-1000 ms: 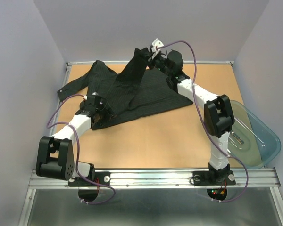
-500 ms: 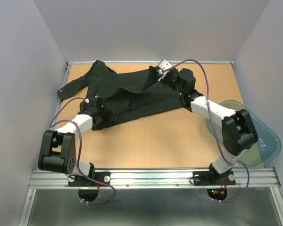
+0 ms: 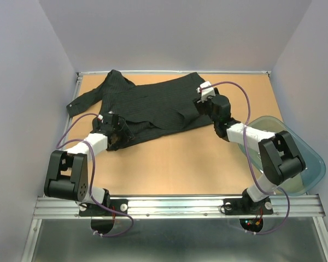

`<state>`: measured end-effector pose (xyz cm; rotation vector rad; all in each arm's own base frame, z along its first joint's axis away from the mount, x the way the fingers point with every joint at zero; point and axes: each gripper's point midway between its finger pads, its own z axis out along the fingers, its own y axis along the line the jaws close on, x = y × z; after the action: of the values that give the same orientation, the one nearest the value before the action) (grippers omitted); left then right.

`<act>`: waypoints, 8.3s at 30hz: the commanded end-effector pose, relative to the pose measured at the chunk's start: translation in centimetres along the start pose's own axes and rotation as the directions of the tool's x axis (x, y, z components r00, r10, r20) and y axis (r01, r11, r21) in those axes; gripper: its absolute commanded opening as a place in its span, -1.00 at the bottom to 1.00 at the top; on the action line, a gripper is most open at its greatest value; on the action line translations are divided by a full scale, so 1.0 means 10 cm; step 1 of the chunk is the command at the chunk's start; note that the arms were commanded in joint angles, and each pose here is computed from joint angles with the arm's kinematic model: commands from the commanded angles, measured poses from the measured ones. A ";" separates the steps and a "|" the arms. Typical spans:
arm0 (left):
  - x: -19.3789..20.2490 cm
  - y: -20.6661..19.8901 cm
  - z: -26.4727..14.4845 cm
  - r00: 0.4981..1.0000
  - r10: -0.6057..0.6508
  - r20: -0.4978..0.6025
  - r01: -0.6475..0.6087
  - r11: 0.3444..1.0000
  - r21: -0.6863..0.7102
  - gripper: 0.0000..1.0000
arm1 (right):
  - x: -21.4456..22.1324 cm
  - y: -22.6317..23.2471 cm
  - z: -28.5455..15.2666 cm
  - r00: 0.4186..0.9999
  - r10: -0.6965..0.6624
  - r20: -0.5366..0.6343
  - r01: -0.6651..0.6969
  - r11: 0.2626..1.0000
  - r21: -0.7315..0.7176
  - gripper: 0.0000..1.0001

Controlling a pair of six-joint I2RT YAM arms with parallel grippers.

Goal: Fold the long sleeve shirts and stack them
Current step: Fold the shirt

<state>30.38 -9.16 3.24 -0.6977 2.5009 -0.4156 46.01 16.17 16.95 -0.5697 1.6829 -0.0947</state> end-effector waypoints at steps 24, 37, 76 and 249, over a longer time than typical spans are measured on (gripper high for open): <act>-0.17 0.51 -0.01 0.994 -0.100 0.050 0.105 0.990 -0.098 0.50 | 1.34 0.10 -0.08 0.560 0.749 -0.355 -0.639 0.663 0.391 -0.26; -0.26 0.98 -0.10 0.982 -0.176 0.067 0.187 0.960 -0.210 0.50 | 1.84 0.30 -0.75 0.424 0.773 -0.472 -0.610 0.629 0.483 -0.32; -0.55 0.71 -0.07 0.980 -0.154 0.126 0.167 0.981 -0.095 0.49 | -0.44 3.41 -0.56 0.658 0.529 -0.537 -0.743 0.336 -0.579 -0.34; -0.55 0.91 -0.20 0.987 -0.091 0.129 0.111 0.980 -0.162 0.50 | 0.80 -0.38 -0.21 0.673 0.669 -0.317 -0.608 0.744 0.278 -0.93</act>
<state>29.90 1.32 3.26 -0.9065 2.4103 -0.2102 46.25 11.34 13.57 0.1351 2.1470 0.3080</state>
